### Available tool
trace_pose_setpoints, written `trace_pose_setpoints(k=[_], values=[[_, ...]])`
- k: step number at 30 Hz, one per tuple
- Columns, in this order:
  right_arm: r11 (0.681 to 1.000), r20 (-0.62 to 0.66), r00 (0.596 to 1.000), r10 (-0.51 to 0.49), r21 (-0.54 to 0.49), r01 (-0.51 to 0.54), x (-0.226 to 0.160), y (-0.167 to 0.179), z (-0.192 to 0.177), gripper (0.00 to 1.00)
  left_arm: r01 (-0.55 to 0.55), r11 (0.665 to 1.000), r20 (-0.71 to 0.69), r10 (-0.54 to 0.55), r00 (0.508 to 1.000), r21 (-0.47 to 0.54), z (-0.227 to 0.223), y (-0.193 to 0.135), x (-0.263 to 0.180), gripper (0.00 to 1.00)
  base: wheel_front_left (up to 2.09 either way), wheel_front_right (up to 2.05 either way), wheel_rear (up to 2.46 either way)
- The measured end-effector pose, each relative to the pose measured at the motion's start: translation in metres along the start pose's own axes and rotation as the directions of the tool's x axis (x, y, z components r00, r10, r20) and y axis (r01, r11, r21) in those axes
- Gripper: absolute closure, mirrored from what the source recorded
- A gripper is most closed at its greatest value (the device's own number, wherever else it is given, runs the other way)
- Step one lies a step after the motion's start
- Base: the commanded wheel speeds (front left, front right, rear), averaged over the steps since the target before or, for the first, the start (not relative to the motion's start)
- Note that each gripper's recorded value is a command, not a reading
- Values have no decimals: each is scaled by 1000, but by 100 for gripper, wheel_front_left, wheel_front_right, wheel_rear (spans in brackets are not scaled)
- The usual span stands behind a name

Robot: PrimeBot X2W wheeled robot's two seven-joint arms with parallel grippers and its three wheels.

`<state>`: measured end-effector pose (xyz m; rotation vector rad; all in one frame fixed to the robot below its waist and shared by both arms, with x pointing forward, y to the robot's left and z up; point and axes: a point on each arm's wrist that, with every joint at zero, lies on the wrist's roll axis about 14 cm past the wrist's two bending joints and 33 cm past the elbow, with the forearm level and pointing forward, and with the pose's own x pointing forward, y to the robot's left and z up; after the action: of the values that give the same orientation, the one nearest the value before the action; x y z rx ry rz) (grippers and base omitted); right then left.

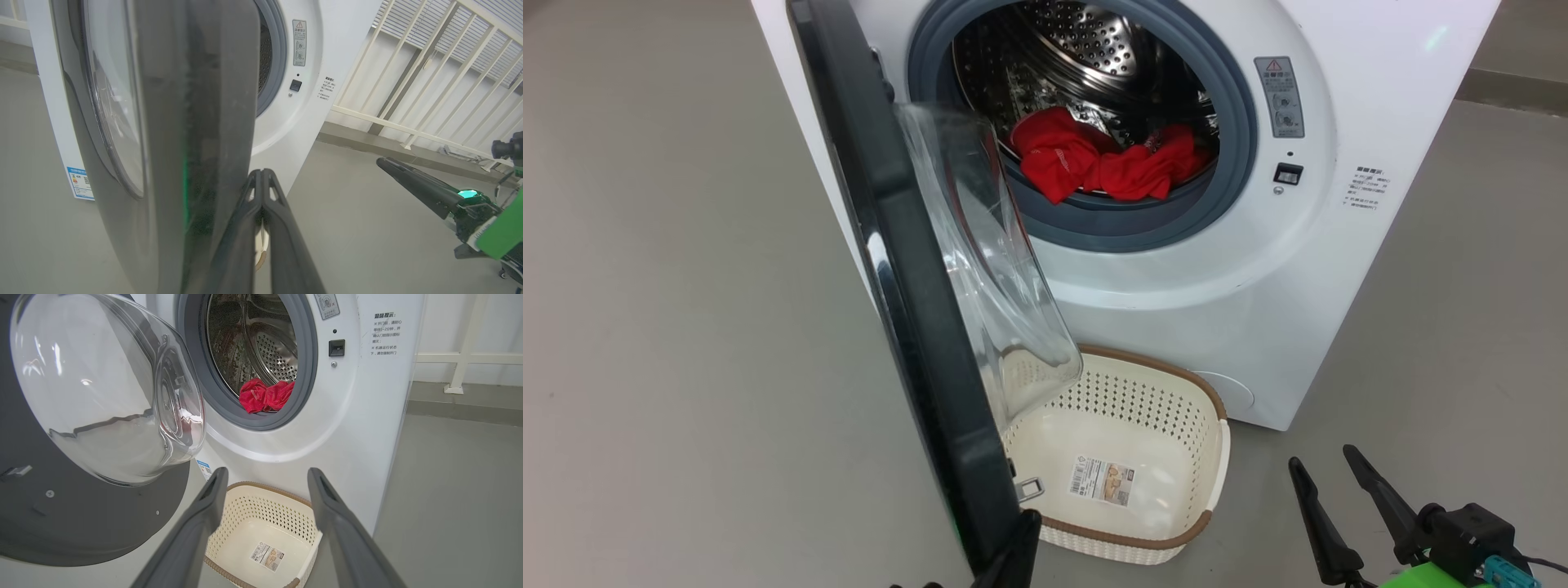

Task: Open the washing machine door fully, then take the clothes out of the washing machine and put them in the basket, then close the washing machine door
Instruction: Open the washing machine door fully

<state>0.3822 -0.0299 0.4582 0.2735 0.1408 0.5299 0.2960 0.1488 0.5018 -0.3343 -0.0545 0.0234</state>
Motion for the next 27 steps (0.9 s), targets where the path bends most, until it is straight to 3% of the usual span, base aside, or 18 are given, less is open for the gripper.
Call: trace_pose_setpoints(k=[12, 27], values=[[1000, 0, 1000, 22, 9, -22, 1, 9, 0, 0, -68, 998, 18, 68, 998, -18, 5, 19, -2, 100, 0, 0, 0], [998, -6, 999, 52, 29, -52, 7, 19, -2, 0, -301, 953, 81, 300, 951, 8, 25, 83, -27, 100, 0, 0, 0]])
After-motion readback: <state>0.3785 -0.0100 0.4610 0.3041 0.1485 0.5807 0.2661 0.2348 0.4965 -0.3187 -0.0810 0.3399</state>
